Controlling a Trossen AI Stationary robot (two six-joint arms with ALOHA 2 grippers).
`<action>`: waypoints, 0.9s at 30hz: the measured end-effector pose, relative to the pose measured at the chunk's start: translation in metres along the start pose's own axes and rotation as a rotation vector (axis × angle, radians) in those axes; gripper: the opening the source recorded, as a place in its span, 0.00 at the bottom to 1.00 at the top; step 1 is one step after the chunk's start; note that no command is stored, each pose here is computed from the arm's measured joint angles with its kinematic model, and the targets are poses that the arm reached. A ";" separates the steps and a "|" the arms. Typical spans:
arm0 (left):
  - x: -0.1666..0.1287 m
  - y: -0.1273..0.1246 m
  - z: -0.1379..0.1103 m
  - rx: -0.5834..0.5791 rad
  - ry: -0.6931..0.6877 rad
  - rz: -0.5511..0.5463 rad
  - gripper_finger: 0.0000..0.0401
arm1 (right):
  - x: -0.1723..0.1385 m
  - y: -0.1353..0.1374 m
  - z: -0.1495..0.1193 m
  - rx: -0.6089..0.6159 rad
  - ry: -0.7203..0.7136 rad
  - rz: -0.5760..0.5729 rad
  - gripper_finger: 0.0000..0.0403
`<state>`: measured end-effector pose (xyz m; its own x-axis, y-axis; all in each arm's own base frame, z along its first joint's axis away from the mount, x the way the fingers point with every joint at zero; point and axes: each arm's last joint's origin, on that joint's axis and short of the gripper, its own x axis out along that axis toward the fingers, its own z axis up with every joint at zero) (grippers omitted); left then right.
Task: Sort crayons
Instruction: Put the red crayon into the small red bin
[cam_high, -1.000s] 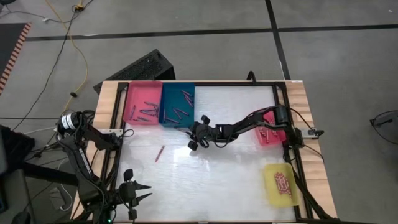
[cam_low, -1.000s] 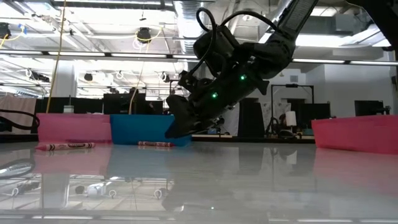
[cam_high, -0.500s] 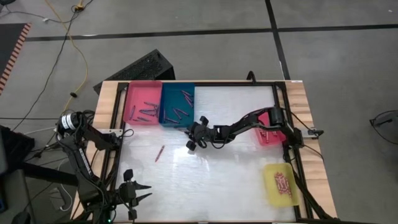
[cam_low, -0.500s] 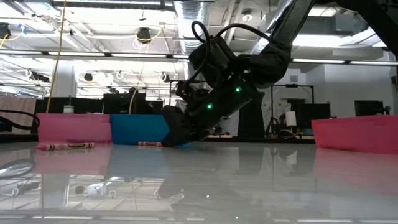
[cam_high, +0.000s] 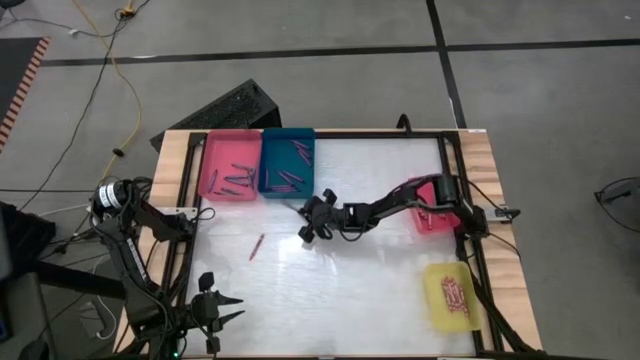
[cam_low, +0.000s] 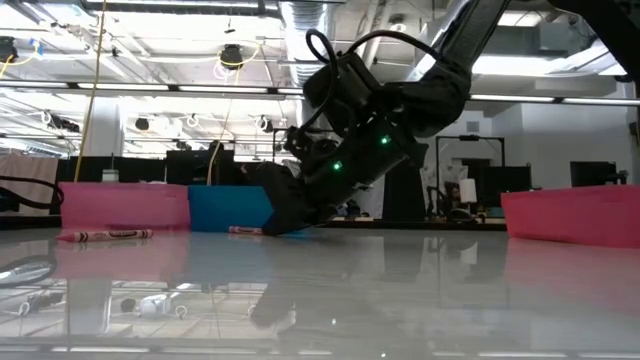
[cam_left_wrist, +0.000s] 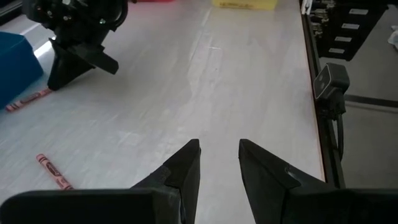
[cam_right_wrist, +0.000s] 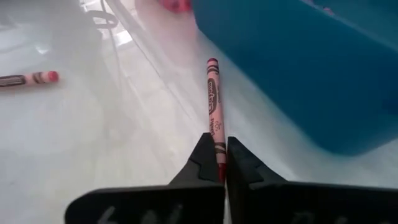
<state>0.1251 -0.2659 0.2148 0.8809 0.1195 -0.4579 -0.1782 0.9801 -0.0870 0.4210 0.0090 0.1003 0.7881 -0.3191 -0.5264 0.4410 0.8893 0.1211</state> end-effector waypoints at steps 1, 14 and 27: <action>0.000 0.000 0.000 -0.001 0.000 0.000 0.25 | -0.001 0.002 -0.001 0.008 0.001 0.006 0.02; 0.000 0.000 0.000 -0.028 0.007 -0.003 0.25 | -0.046 0.053 0.006 -0.020 -0.008 0.184 0.01; 0.000 0.000 0.000 -0.028 0.006 -0.003 0.25 | -0.136 0.088 0.019 0.028 0.067 0.147 0.01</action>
<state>0.1250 -0.2661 0.2147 0.8789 0.1158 -0.4627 -0.1878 0.9757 -0.1127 0.3608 0.1242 0.1981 0.8151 -0.1633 -0.5559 0.3359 0.9150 0.2237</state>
